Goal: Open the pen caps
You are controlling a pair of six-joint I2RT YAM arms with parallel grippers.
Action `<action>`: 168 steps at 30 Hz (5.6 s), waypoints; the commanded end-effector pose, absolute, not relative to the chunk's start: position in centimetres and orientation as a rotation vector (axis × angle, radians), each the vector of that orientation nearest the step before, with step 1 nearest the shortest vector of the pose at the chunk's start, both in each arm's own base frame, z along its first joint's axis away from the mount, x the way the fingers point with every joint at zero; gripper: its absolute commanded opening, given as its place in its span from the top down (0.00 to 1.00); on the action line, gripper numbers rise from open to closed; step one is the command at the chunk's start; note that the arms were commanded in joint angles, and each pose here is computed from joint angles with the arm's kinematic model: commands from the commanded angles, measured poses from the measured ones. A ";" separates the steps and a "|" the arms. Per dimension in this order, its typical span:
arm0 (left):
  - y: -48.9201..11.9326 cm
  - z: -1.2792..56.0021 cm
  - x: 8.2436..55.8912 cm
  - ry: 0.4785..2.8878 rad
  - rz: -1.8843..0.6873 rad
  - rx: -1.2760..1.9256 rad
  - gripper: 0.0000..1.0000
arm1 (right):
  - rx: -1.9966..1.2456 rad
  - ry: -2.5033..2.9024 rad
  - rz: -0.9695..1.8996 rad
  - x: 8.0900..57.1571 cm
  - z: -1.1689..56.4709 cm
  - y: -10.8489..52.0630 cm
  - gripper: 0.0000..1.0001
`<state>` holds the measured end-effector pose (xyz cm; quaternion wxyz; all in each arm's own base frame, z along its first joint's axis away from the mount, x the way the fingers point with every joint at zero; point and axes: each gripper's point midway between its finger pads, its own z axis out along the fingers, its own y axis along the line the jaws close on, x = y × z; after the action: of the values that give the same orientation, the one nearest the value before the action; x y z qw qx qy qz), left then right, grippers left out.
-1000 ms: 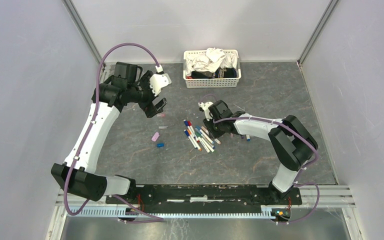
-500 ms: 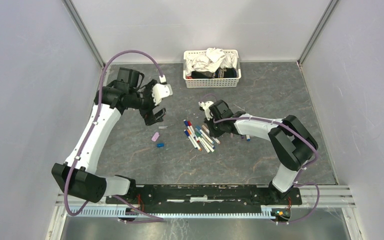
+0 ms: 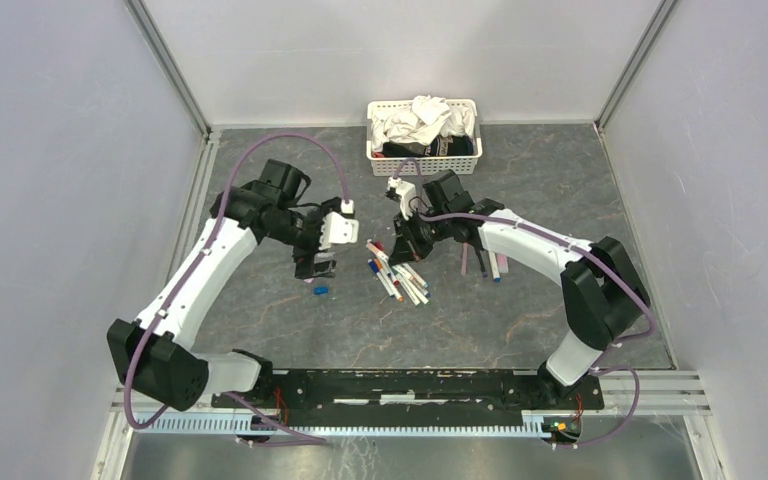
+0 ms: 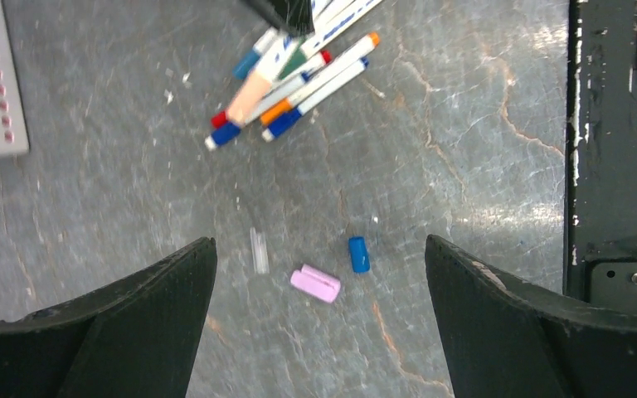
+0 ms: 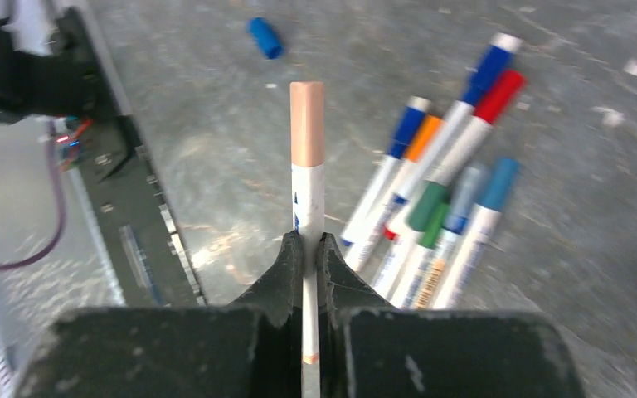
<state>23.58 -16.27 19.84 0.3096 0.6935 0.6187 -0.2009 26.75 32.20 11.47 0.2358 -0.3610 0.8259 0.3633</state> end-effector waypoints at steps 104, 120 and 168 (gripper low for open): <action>-15.0 16.5 31.8 2.075 -0.355 1.493 0.00 | -0.223 2.483 0.099 34.4 3.0 18.6 0.73; -12.5 24.8 34.5 1.973 -0.095 1.199 0.00 | -0.609 2.325 0.353 32.7 7.4 27.6 0.66; -16.6 20.2 22.8 1.626 -0.630 1.755 0.00 | -0.995 2.245 0.992 26.4 13.5 33.7 1.00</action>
<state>25.09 -15.49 19.27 0.3120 0.6059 0.7031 -0.2030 30.07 29.31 7.74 0.2788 -0.3008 0.8870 0.2124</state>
